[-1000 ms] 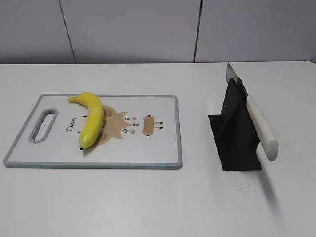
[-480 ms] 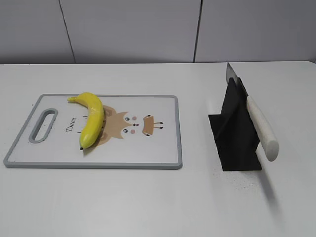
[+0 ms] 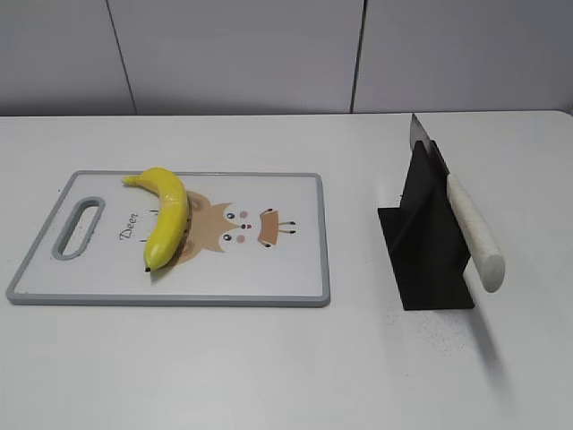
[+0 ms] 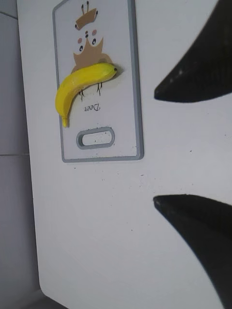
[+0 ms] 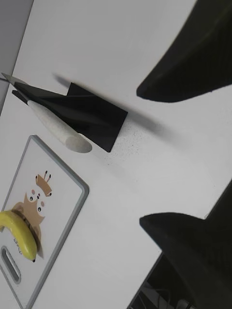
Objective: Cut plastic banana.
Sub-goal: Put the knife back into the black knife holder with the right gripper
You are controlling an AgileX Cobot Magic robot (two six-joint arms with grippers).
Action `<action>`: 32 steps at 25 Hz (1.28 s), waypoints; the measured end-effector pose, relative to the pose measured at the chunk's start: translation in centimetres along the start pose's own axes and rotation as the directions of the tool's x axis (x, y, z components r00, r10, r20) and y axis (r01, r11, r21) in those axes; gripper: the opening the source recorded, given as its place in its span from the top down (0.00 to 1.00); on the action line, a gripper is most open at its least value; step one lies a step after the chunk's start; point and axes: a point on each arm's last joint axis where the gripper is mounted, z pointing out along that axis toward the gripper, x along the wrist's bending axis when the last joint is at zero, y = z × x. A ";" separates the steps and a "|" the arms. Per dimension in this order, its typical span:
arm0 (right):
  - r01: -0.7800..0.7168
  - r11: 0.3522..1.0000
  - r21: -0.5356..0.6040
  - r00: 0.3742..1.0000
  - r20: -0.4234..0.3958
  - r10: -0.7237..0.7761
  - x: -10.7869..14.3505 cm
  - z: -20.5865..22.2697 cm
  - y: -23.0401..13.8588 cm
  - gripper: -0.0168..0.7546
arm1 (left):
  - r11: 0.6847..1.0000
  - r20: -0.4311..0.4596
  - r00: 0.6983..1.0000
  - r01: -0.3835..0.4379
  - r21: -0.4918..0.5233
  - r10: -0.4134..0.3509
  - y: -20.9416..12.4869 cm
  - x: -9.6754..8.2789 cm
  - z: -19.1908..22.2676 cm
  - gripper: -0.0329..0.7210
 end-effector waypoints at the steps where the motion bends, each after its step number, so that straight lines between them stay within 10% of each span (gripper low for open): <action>1: 0.000 1.000 0.000 1.000 0.000 0.000 0.0 0.0 0.0 0.26 | 1.000 0.000 1.000 0.000 0.000 0.000 0.0 0.0 0.0 0.18; 16: -0.208 0.977 -0.043 0.873 0.441 0.206 -0.4 0.0 0.0 0.26 | 1.000 0.001 1.000 0.000 0.000 0.000 0.0 0.0 0.0 0.18; 32: -0.214 0.976 -0.046 0.868 0.450 0.211 -0.4 0.0 0.0 0.26 | 1.000 0.001 1.000 0.000 0.000 0.000 0.0 0.0 0.0 0.18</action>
